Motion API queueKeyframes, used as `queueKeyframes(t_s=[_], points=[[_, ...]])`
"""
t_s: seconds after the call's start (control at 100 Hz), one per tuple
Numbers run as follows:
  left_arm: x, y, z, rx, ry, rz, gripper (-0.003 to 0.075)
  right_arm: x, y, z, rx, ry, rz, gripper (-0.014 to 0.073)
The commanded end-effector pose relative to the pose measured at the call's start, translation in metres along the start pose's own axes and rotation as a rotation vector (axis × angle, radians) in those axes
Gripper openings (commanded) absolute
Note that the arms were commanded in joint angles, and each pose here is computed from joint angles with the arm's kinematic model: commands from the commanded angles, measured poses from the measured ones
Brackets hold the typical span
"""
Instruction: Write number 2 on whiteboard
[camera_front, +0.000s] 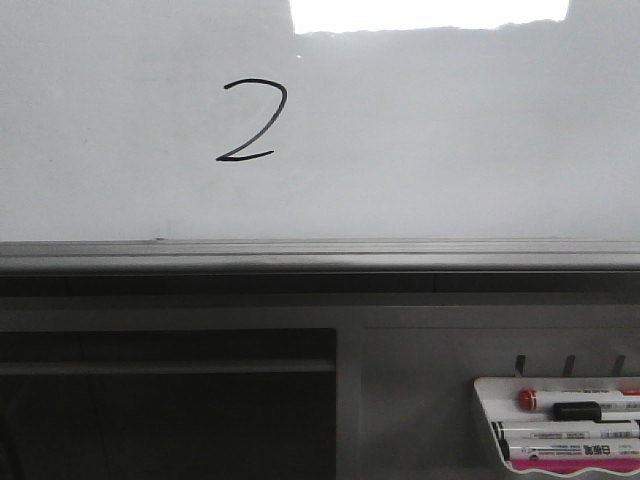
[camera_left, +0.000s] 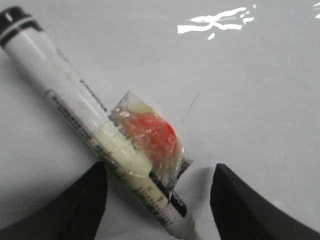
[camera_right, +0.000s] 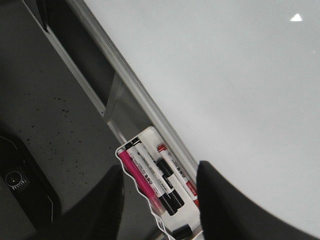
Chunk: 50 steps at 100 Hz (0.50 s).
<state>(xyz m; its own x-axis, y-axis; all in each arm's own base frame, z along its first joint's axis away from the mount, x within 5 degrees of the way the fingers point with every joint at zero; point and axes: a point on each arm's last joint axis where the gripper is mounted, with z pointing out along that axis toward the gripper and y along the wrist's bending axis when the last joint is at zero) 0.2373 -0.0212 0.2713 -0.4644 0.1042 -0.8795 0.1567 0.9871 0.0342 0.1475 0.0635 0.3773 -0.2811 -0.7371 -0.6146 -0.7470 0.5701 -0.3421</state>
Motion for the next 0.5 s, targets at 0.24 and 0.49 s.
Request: queueKeyframes(t_s=[0.24,0.49], points=[[-0.053,-0.013,-0.073,0.127,-0.156,0.114,0.0464,-0.003,-0.004,-0.017,0.065,-0.034,0.081,0.0296],[-0.039,-0.011,-0.145,0.086,0.053,0.105,0.0463,0.02,-0.008,-0.021,0.232,0.05,0.479,0.028]])
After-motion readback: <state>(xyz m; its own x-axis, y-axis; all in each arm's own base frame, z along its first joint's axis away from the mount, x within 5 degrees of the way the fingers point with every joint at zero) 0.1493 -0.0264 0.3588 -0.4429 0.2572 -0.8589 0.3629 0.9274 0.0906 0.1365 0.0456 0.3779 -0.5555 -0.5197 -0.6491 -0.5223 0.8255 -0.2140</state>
